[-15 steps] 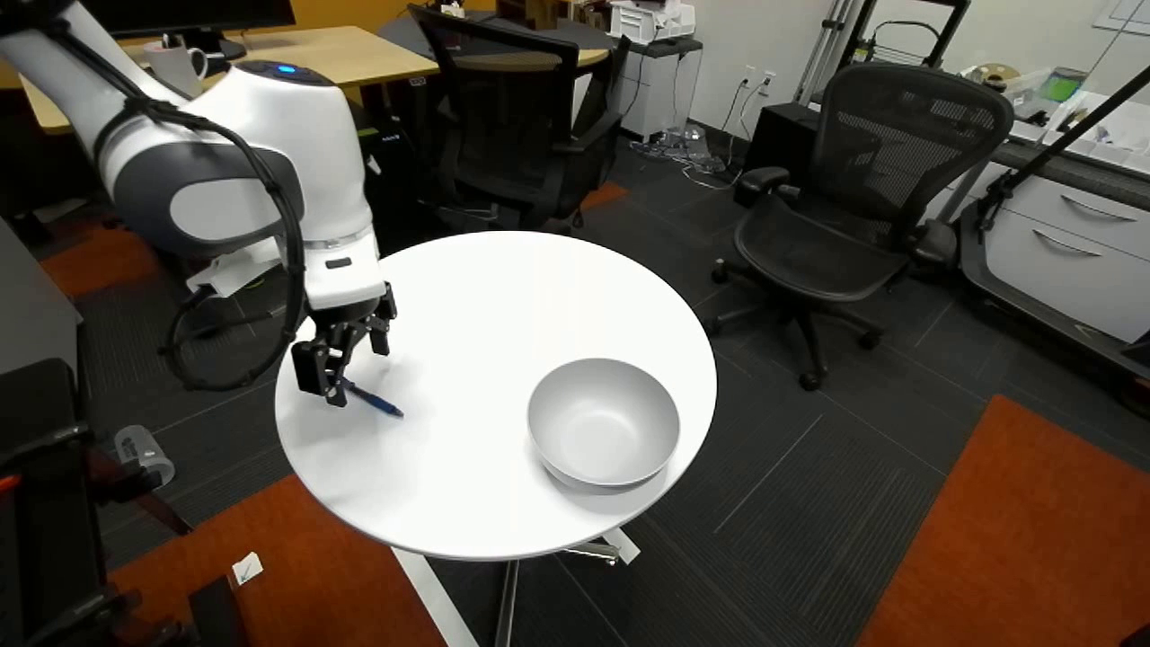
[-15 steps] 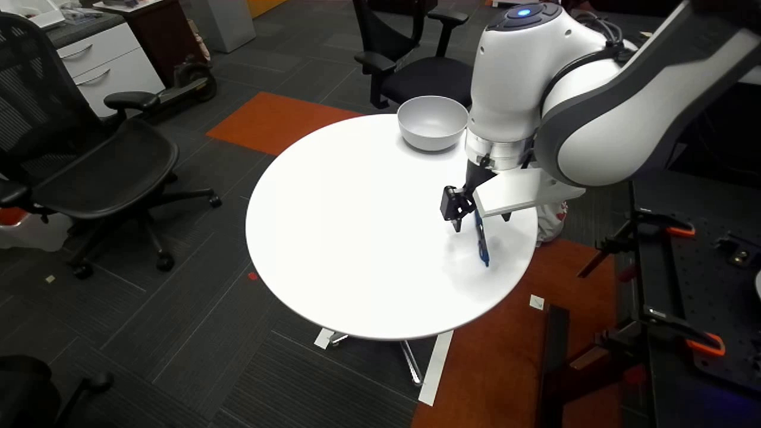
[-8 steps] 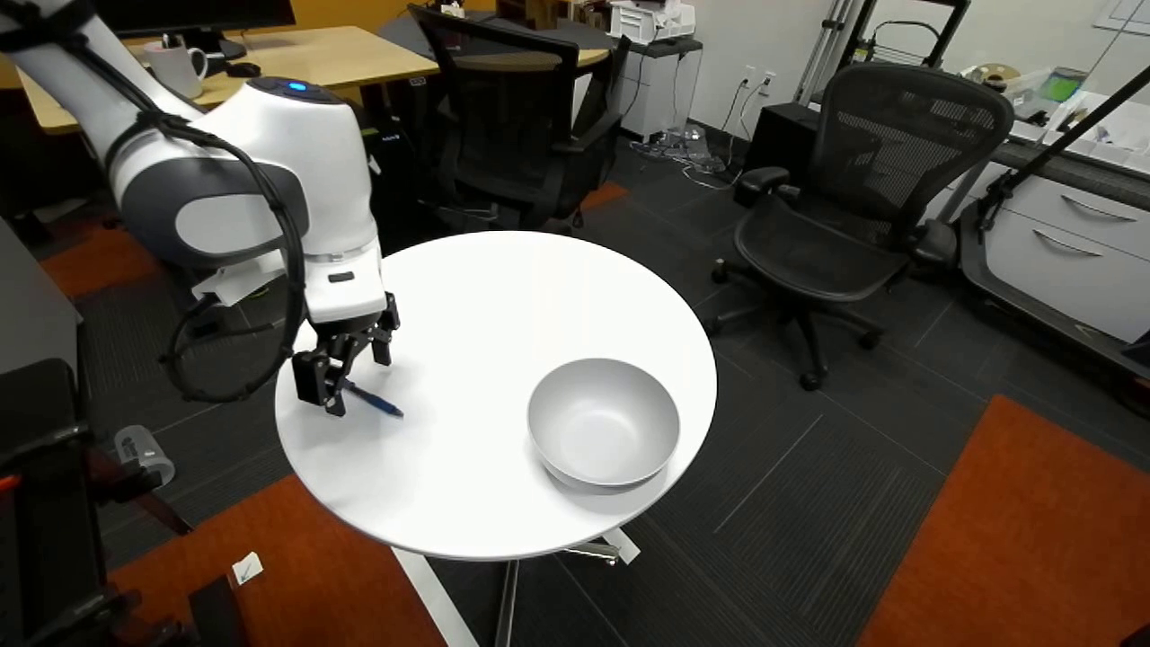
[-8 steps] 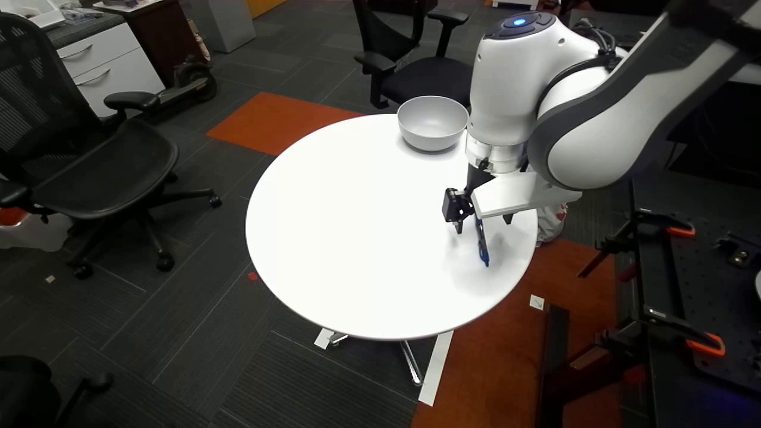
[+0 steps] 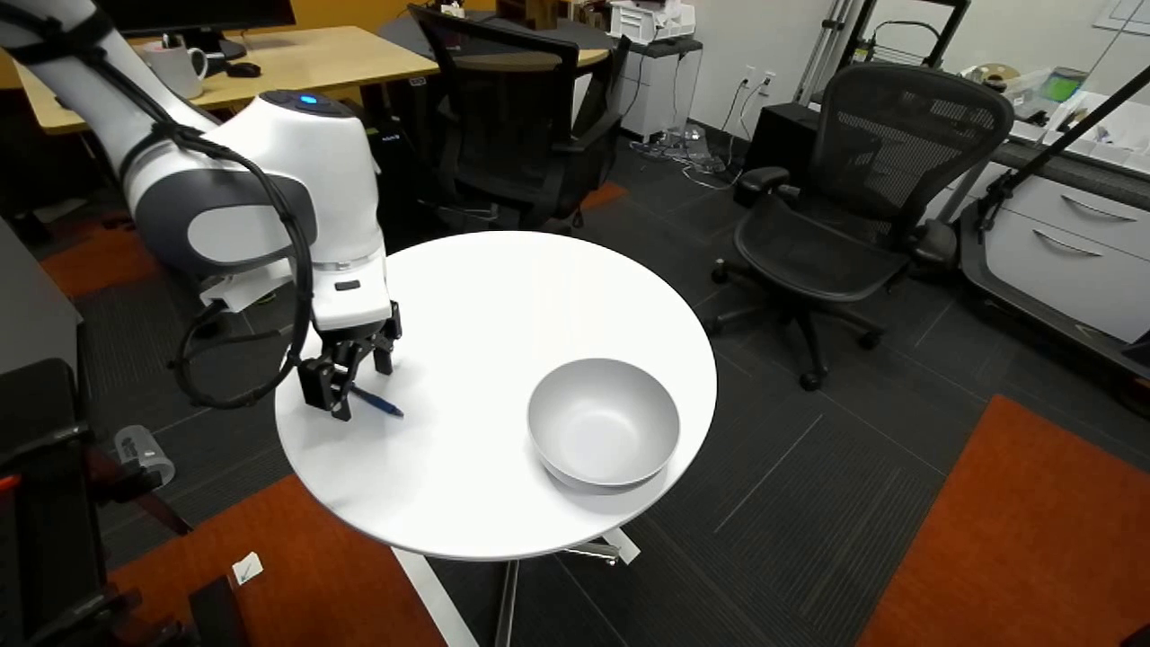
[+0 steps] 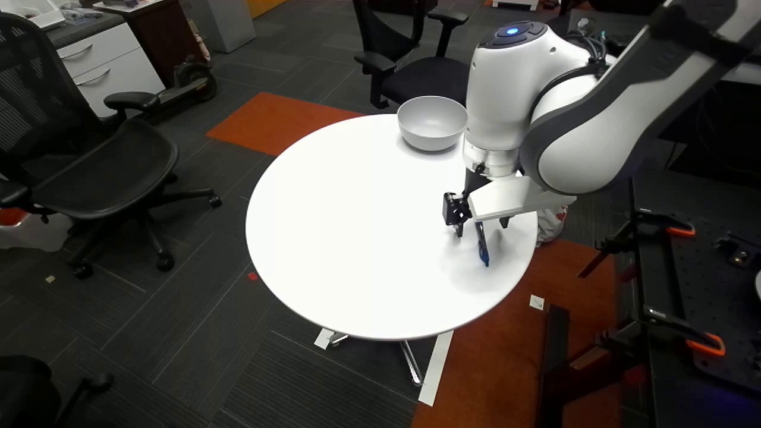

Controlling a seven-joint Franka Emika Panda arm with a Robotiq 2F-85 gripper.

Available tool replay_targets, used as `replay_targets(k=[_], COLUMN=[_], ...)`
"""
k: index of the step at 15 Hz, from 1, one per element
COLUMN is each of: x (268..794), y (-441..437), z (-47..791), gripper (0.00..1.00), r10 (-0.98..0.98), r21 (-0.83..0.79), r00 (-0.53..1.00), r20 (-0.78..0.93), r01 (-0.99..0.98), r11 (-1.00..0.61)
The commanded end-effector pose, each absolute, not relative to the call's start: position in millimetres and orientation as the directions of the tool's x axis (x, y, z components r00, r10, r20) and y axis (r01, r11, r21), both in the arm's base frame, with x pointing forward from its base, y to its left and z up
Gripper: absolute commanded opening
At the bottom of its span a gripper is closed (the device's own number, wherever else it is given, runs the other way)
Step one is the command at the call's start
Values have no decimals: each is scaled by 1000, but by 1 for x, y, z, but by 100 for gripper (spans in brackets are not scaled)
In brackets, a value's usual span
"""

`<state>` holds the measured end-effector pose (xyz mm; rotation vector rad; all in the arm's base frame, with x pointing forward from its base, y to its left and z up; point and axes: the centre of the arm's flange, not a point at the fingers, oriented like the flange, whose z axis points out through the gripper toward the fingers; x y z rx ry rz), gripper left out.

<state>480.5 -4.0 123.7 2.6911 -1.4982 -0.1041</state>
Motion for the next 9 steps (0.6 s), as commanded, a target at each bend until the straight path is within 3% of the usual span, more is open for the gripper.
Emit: replay_targets(k=[1, 9], x=[486, 494], y=[-7, -5], z=[118, 122], gripper=[59, 1], r10=[-852, -852], r21=[72, 61], r00=[522, 523], r20=[-29, -18], r01=[-849, -850], r11=[-523, -523])
